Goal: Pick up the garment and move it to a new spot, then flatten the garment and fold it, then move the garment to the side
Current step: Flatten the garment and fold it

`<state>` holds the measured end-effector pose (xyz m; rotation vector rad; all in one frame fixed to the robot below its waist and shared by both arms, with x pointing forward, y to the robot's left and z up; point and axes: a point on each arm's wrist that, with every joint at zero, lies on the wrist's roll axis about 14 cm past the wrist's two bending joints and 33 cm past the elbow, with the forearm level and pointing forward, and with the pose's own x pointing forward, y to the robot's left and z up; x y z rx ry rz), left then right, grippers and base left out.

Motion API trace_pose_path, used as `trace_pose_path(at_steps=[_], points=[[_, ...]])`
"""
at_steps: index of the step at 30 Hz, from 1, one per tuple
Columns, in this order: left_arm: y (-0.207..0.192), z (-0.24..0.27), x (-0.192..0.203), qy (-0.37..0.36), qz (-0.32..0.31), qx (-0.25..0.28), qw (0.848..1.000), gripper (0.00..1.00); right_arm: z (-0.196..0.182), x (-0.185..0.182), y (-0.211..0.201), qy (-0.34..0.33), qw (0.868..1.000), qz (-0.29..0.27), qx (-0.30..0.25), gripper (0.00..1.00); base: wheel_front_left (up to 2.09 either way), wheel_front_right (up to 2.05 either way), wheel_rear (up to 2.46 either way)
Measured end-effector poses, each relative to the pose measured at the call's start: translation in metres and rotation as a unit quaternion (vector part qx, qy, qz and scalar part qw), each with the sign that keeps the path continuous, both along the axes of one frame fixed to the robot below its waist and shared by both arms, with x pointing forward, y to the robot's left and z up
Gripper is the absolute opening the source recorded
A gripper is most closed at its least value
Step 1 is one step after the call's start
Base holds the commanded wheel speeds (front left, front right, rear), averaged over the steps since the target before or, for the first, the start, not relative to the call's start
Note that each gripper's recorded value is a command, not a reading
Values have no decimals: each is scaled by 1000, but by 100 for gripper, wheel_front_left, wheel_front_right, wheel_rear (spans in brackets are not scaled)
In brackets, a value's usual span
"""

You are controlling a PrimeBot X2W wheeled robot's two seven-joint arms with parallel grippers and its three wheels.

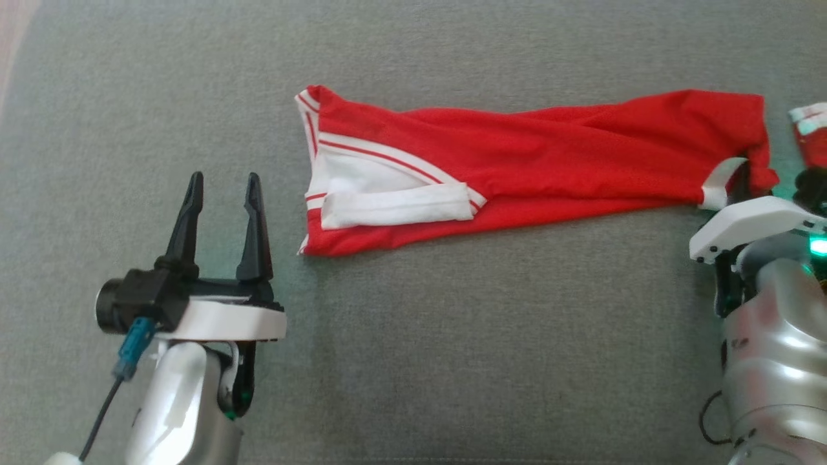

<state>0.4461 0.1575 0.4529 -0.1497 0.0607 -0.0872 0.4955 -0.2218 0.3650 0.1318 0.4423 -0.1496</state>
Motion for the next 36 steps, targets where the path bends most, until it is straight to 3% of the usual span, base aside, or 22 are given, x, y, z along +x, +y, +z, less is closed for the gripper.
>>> trace_pose_path(at_steps=[4, 10, 13, 20, 26, 31, 36], points=[[-3, 7, 3, -10, -4, -2, 1000, 100, 17, -1, -15, -22, 999, -11, -23, 0, 0, 0, 0], [-16, 20, 3, -28, -23, -4, 999, 100, 81, -9, -112, -80, 987, -90, -104, 0, 0, 0, 0], [-18, 26, 1, -35, -25, -6, 999, 100, 97, -15, -126, -93, 983, -101, -120, 0, 0, 0, 0], [-15, 34, -12, -41, -21, -5, 999, 100, 122, 7, -43, -150, 986, -23, -63, 0, 0, 0, 0], [-8, 40, -29, -45, -12, -3, 999, 100, 174, 18, 35, -225, 969, 89, -53, 0, 0, 0, 0], [4, 46, -36, -53, 5, 0, 999, 100, 159, 2, 118, -211, 958, 194, 9, 0, 0, 0, 0], [11, 41, -45, -44, 15, 1, 999, 100, 141, -10, 166, -188, 948, 256, 37, 0, 0, 0, 0]])
